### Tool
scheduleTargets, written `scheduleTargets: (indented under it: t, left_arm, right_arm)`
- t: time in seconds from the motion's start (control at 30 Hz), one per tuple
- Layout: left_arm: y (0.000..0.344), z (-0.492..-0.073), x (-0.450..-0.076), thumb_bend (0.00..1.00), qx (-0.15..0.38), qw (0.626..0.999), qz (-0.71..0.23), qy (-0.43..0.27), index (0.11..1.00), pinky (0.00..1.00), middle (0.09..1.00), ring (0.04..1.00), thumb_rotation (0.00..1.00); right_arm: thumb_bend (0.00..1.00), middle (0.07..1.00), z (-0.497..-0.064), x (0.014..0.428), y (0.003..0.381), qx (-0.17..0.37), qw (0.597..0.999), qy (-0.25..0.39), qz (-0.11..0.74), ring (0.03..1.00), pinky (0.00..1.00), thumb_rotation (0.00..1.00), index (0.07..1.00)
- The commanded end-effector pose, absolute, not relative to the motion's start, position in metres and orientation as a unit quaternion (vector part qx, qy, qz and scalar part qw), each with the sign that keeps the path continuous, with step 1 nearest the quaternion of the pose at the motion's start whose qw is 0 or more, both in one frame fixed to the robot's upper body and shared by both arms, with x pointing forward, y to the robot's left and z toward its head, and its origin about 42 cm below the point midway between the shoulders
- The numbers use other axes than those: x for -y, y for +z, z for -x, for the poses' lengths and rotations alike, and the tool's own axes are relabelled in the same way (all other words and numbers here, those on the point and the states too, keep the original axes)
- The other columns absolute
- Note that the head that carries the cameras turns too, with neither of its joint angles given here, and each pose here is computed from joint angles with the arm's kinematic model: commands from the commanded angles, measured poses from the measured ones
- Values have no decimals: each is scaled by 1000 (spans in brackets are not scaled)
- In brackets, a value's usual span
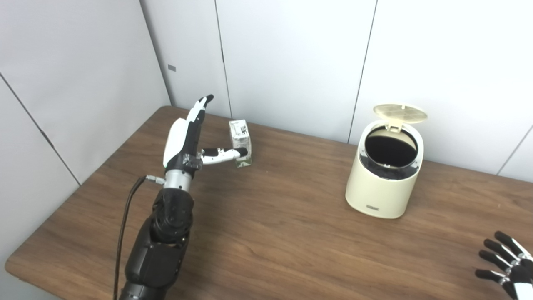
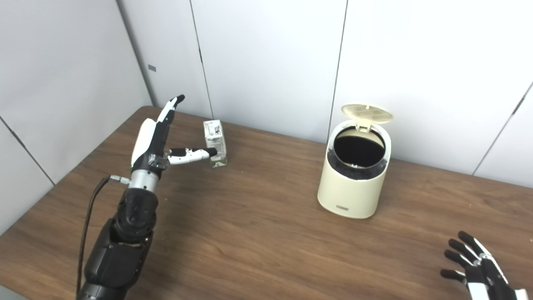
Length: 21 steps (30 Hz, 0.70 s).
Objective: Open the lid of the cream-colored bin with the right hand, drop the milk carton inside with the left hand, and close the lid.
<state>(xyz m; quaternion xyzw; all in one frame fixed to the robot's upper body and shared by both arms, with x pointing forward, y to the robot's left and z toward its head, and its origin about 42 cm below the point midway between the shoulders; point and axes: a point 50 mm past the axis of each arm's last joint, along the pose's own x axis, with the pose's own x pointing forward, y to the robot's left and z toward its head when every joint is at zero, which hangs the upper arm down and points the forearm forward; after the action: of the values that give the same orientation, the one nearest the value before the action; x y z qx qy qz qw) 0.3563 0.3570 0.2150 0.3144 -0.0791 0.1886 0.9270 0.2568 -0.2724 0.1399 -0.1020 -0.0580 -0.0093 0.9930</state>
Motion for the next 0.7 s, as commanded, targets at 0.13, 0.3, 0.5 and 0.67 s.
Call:
scheduleTargets:
  t: [0.13,0.3,0.5,0.67]
  left_arm:
    - [234,-390,-367,987,87,928,-317,176,1000,791,988,936,161]
    - [233,-417,-366,975,54,934,-317,154,999,835,982,942,167]
    - [234,-434,-364,968,26,939,-313,139,986,872,987,964,133]
    - [236,-444,-360,960,22,930,-339,137,951,849,952,930,95]
  right_arm:
    - [785,809,-254,268,153,90,990,-10,109,775,587,936,841]
    - [785,817,-250,270,153,91,989,-7,120,788,609,961,855]
    - [810,817,-247,268,154,89,989,-4,116,787,619,956,853]
    - [813,838,-245,267,152,91,989,0,120,811,648,966,865]
